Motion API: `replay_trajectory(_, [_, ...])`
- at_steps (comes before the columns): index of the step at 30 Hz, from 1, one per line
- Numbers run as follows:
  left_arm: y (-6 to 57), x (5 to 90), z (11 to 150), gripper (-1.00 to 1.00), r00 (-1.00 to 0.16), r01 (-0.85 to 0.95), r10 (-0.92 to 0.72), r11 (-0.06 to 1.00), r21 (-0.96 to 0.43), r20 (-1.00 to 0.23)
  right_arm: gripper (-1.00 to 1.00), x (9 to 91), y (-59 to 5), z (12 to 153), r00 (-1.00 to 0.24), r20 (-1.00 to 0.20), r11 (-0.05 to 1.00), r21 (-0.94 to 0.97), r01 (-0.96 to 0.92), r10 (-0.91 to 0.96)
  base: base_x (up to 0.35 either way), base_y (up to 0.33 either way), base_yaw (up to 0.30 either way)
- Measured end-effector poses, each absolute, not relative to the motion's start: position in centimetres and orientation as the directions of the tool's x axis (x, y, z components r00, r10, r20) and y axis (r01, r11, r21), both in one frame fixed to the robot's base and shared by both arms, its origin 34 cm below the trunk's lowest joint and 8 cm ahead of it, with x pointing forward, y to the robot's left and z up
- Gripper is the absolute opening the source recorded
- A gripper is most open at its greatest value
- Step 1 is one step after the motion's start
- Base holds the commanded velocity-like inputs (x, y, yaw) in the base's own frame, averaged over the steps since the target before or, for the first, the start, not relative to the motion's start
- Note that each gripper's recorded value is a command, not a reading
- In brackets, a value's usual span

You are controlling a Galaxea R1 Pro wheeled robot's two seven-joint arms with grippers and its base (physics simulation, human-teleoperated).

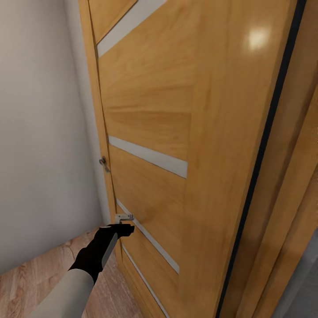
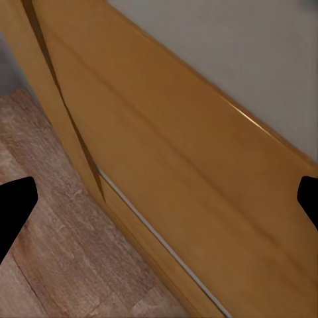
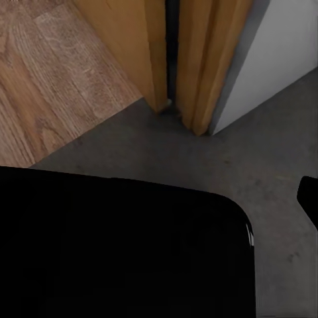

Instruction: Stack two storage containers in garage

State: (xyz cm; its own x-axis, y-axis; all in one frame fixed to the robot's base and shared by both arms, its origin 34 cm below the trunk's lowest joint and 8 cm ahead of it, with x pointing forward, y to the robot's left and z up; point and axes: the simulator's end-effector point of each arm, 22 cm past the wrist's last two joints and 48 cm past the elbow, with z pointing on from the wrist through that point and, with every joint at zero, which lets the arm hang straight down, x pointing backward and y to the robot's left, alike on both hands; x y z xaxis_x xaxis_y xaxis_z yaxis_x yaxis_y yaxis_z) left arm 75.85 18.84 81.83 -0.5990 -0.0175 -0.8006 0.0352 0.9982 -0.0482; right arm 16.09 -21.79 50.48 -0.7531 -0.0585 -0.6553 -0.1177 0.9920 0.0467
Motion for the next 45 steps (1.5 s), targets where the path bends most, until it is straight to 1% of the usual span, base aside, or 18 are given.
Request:
replay_trajectory(22, [18.8, 75.8, 81.8, 1.00, -0.599, 0.035, -0.017, 0.998, -0.048, -0.800, 1.00, 16.1, -21.8, 50.5, -0.754, -0.655, 0.992, 0.047, -0.119, -0.059, 0.000, 0.000, 0.003])
replay_trajectory(28, [15.5, 75.6, 82.1, 1.00, -0.600, 0.067, -0.023, 0.995, -0.079, -0.800, 1.00, 16.1, -21.8, 50.5, -0.754, -0.654, 0.992, 0.047, -0.117, -0.058, 0.000, 0.000, 0.230])
replay_trajectory(31, [13.2, 75.4, 82.4, 1.00, -0.601, 0.085, -0.047, 0.989, -0.122, -0.798, 1.00, 16.1, -21.8, 50.5, -0.754, -0.654, 0.992, 0.047, -0.117, -0.058, 0.000, 0.000, 0.280])
replay_trajectory(45, [13.1, 75.4, 82.4, 1.00, -0.602, 0.084, -0.056, 0.988, -0.133, -0.796, 1.00, 16.1, -21.8, 50.5, -0.754, -0.654, 0.992, 0.047, -0.117, -0.058, 0.000, 0.000, 0.288])
